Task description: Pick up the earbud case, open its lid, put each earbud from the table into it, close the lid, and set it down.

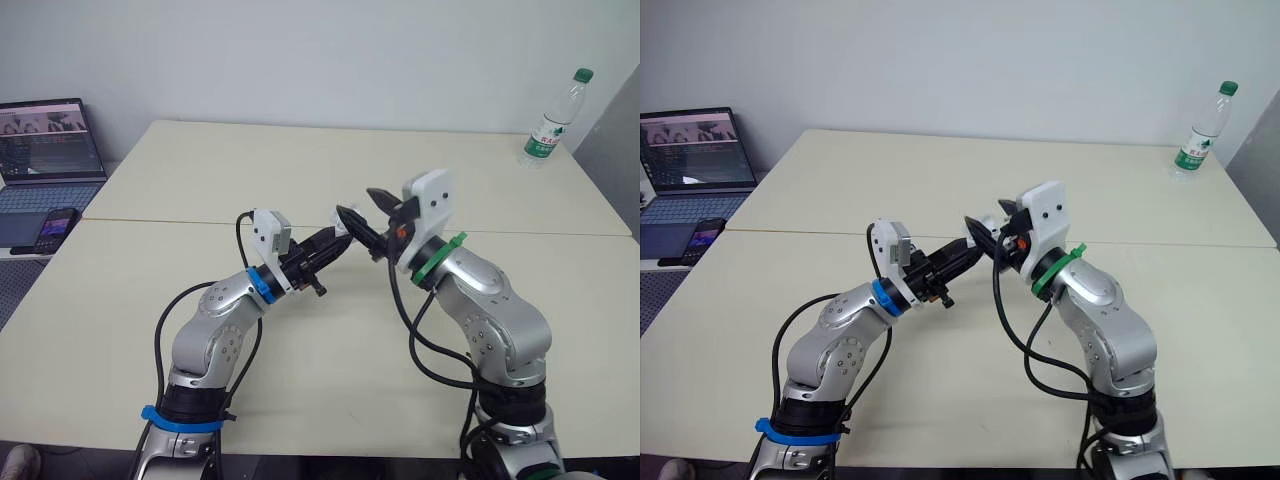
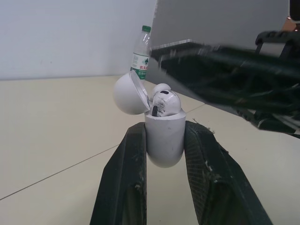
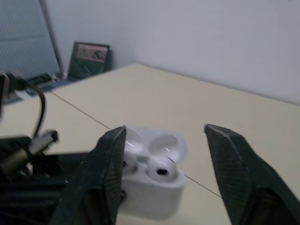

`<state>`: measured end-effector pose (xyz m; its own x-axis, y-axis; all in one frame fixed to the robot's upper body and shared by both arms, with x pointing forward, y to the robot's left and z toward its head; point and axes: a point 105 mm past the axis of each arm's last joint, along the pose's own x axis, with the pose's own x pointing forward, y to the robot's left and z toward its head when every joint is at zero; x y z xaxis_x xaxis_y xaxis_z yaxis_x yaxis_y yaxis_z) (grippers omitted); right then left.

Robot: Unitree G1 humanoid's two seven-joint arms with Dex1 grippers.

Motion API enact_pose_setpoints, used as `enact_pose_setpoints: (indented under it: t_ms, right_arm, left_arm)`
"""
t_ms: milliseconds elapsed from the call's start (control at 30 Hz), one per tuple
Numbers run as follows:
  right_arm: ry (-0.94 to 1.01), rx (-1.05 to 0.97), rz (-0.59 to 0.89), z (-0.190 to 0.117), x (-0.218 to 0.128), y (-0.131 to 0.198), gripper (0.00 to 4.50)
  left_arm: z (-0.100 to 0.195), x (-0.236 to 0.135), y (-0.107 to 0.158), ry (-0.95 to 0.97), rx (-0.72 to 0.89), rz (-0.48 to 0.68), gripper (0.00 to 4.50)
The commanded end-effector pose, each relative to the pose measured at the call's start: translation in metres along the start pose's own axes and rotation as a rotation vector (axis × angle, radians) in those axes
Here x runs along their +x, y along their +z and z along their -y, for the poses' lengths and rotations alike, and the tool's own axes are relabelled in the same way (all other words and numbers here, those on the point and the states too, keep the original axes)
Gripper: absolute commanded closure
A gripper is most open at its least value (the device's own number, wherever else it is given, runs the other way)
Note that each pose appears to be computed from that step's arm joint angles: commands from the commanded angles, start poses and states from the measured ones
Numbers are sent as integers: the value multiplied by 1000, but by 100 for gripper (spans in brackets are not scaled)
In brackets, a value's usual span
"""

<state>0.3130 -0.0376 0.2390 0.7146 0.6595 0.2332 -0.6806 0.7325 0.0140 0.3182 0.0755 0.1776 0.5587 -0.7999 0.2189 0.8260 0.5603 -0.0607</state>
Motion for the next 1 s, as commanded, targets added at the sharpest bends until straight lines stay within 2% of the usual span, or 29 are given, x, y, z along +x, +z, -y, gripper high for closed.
enact_pose_setpoints:
  t_ms: [33,133,267,367,533,667,733,867,1000]
  right_arm:
    - [23,5,124,-2,-7,30,14]
    - [12,42,143,4,-10,35,2]
    - [-22,63,100,33,-20,37,2]
    - [-40,96,19,62,-31,31,54]
    - [90,123,-211,76,-56,4,233]
    - [224,124,-332,63,-65,-11,392]
    - [288,138,-354,54,-66,-14,449]
    - [379,164,-366,40,-69,-12,449]
    - [471,222,-321,27,-76,5,449]
  left_arm:
    - [7,3,15,-35,33,58,373]
    - [8,3,14,-43,32,56,373]
    - [14,3,12,-108,22,51,373]
    - [25,1,13,-231,-36,54,373]
    - [39,-5,11,-454,-112,-9,373]
    - [42,-3,11,-555,-137,-50,373]
    - [43,-1,10,-588,-160,-67,373]
    - [45,-1,8,-642,-196,-93,373]
    - [41,-2,4,-631,-213,-112,373]
